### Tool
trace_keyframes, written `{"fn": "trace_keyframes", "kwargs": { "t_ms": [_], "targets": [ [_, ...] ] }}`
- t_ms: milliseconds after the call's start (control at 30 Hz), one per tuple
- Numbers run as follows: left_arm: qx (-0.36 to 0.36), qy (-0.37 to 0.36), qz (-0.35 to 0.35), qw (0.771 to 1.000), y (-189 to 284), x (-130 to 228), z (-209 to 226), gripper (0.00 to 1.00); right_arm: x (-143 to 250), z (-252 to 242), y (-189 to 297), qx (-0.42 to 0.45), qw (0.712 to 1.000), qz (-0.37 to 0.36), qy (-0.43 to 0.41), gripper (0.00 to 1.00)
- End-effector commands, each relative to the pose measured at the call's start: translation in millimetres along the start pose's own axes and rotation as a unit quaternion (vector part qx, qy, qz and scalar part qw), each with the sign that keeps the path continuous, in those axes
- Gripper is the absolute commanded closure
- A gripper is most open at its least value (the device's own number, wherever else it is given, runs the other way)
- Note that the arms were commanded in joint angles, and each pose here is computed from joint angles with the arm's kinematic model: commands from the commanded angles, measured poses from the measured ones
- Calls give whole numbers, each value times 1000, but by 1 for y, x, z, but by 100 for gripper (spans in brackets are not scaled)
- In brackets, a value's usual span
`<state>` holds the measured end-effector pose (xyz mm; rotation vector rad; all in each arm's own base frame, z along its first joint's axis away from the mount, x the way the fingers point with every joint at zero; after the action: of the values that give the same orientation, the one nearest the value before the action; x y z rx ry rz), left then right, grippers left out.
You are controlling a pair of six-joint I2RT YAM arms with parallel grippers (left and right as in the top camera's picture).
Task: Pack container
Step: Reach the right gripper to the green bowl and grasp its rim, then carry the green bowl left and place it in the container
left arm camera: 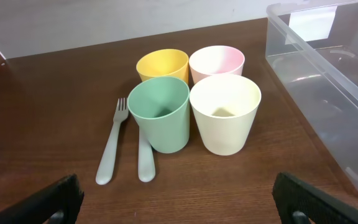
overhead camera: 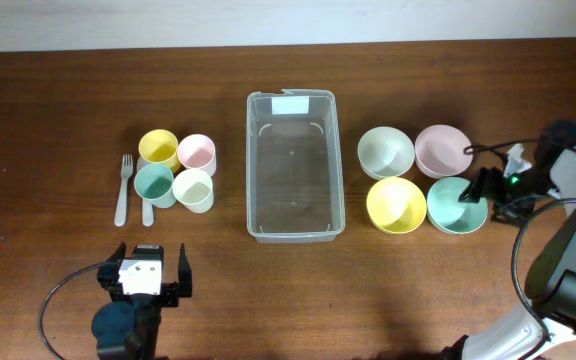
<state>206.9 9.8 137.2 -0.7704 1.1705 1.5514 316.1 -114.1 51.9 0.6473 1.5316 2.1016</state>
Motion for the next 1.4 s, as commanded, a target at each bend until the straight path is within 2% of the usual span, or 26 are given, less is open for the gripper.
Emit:
{"fn": "trace_keyframes", "kwargs": {
  "t_ms": [0,200,400,467,600,900,967,1167,1267,1367],
  "targets": [
    [6,7,-2,1000,-1,1,-2,0,10,-10,-22,14,1000,8,-22,28],
    [6,7,-2,1000,-1,1,-2,0,12,-17,-37,20,999,-3,-40,52],
    [6,7,-2,1000,-1,1,-2,0,17,-18,-31,21,998,3,-55,76],
    [6,7,-2,1000,-1,1,-2,0,18,-15,-23,16,998,-3,-55,86],
    [6,7,-2,1000,-1,1,-2,0,20,-10,-3,13,998,-27,-61,96],
    [6,7,-2,1000,-1,1,-2,0,31,8,61,-12,993,-112,-44,96],
    [6,7,-2,1000,-1,1,-2,0,39,21,76,-45,991,-122,-32,96],
    [6,7,-2,1000,-1,1,-2,0,76,102,107,-206,971,-99,62,96],
    [6,7,-2,1000,-1,1,-2,0,98,153,114,-227,962,-82,127,96],
    [6,7,-2,1000,-1,1,-2,0,117,213,122,-228,951,-96,186,96]
  ]
}}
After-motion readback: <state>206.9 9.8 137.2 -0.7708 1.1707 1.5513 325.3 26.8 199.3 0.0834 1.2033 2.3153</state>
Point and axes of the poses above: each gripper's point midway between its finger pads, its own y axis back along the fingers, its own z axis along the line the jaws close on, x = y × z, the point moved 2 cm from there along y, back along the fingers, and after that the axes turned 12 degrees about -y, right-handed, at the moved point
